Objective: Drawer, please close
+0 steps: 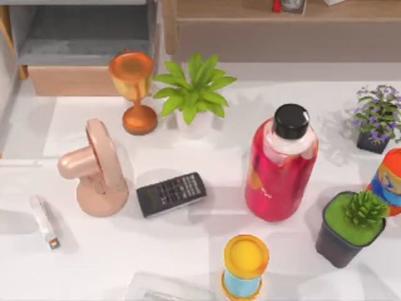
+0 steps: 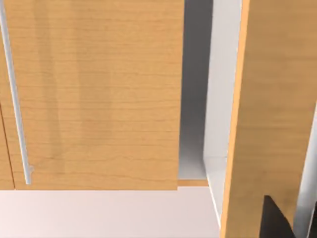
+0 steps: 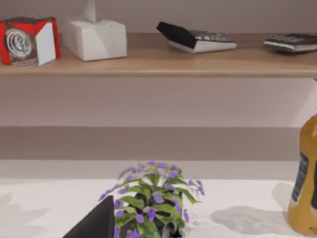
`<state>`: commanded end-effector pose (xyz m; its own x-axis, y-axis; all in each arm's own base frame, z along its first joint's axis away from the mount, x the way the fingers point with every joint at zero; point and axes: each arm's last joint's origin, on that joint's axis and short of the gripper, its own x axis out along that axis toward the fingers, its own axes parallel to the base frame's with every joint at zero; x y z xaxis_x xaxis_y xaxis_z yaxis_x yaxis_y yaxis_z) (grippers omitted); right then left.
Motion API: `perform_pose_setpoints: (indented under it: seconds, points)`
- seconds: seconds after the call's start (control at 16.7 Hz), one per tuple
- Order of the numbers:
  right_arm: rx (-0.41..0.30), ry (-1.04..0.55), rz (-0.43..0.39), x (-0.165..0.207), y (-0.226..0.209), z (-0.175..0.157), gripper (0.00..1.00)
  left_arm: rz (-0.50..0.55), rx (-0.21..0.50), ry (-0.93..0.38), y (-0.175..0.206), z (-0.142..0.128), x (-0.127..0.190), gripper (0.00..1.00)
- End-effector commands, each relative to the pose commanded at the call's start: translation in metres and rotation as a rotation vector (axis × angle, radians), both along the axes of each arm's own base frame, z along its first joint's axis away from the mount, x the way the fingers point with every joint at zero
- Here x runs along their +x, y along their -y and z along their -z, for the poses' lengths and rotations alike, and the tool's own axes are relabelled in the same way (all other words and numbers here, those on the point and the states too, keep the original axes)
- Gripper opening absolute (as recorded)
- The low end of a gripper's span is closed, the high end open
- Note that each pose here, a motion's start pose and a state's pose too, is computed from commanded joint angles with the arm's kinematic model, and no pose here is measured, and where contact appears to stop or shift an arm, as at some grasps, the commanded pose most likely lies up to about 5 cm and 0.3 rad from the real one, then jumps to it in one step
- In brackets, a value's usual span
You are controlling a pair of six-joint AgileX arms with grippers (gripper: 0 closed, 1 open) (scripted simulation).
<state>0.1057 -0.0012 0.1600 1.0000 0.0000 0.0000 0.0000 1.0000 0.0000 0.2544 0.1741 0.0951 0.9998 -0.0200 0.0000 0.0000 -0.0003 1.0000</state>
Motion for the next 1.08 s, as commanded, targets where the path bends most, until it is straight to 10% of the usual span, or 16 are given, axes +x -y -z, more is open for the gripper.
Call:
perform_pose_setpoints:
  seconds: [1.08]
  points:
    - [0.000, 0.000, 0.000, 0.000, 0.000, 0.000, 1.00, -0.002, -0.016, -0.016, 0.001, 0.004, 0.063, 0.00]
